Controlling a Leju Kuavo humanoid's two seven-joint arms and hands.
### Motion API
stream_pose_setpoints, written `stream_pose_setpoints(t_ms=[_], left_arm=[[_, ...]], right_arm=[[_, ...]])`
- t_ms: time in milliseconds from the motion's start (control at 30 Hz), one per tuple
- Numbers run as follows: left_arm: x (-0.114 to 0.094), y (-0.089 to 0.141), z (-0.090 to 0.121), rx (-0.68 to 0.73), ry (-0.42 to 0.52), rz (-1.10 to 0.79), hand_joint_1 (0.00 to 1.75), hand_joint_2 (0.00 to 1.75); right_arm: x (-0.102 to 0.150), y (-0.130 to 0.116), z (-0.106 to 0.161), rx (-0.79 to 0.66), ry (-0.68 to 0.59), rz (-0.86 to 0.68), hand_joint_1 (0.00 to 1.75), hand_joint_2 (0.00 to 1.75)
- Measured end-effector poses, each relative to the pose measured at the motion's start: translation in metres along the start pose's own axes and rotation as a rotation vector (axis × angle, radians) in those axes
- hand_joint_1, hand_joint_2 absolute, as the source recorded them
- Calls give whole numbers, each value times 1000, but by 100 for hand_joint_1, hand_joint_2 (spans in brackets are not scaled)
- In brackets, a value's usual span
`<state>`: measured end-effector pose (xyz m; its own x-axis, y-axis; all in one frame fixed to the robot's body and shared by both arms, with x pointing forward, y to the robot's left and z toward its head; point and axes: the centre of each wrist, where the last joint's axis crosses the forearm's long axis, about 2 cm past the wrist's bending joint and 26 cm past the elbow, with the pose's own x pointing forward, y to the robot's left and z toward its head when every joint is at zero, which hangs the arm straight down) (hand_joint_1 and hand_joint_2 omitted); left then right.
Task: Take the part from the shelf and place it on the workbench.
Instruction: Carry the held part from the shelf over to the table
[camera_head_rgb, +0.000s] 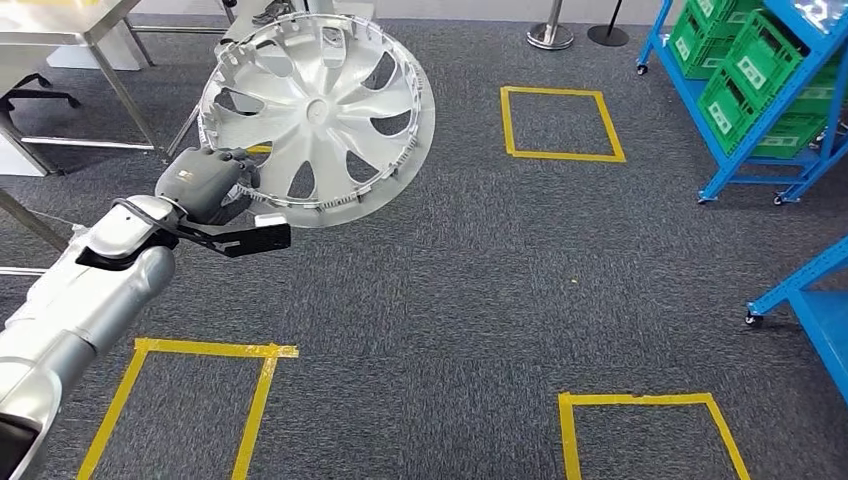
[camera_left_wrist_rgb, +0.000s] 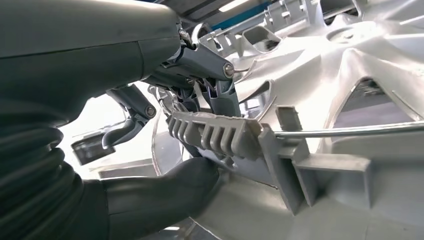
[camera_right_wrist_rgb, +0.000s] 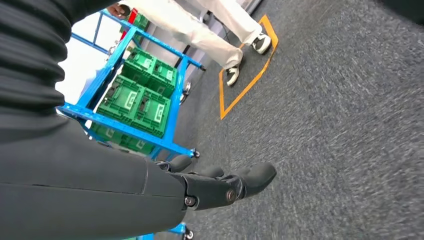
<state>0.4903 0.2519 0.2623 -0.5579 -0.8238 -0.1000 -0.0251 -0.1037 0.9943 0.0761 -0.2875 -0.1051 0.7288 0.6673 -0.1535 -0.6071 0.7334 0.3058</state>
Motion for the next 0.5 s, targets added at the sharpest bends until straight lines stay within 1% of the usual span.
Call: stream_pose_setpoints(t_ms=[167, 500], left_arm=[[1, 4, -2, 5, 7, 3, 175, 175], [0, 3, -1, 3, 5, 4, 175, 175]], right_arm=[[-1, 1, -1, 2, 2, 3, 0, 175], [1, 1, 0, 0, 5, 3, 0, 175]])
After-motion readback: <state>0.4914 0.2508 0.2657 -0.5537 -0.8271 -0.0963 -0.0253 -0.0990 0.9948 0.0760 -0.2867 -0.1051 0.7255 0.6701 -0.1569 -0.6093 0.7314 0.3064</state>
